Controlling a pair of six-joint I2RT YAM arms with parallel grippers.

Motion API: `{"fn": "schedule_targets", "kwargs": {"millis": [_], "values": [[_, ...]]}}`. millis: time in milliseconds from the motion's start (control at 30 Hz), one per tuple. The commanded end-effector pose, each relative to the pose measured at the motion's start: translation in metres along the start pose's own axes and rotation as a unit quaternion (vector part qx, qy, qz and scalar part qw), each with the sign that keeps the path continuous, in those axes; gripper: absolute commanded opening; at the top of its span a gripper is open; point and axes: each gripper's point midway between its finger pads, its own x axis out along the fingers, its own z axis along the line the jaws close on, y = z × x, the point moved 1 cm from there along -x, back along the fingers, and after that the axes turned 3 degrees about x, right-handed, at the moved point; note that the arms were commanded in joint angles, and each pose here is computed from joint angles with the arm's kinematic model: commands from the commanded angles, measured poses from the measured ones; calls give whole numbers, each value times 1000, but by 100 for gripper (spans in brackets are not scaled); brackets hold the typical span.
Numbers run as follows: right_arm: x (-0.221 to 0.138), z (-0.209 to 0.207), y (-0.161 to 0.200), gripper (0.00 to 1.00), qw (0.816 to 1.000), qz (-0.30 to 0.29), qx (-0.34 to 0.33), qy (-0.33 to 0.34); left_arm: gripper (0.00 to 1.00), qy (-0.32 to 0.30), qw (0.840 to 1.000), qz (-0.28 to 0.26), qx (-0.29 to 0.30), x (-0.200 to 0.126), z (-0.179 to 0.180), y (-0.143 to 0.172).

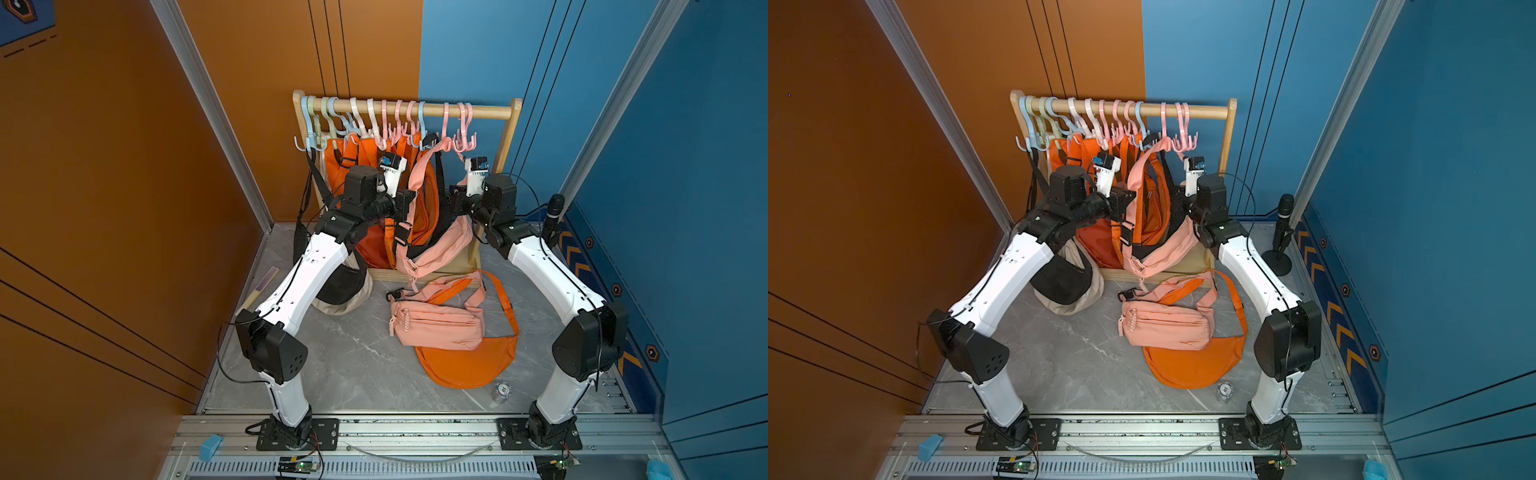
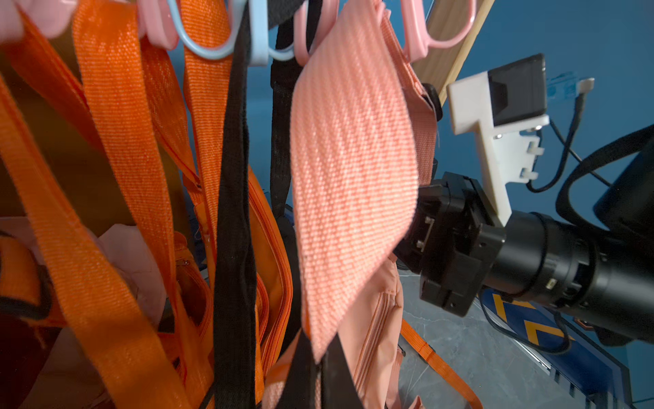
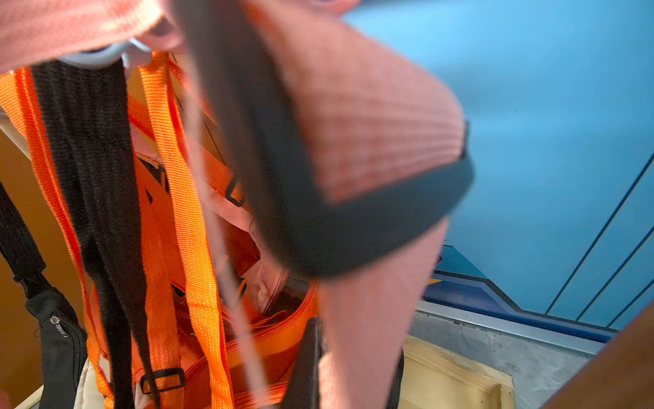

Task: Take the bag off the hook
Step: Pick up the bag from the hook.

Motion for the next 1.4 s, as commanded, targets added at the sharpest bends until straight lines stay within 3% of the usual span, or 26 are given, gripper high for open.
{"fn": "schedule_targets", "kwargs": {"millis": [0,533,1367], "values": [[-9,15,-22,0,999,-25,12,-27,0,10,1000,-8,-13,8,-3,-9],[-27,30,-66,0,996,-64,14,-55,0,20,999,-48,-4,15,-18,-58],[-64,61,-82,0,993,-82,7,-81,0,14,993,-114,21,-32,-37,-112]]}}
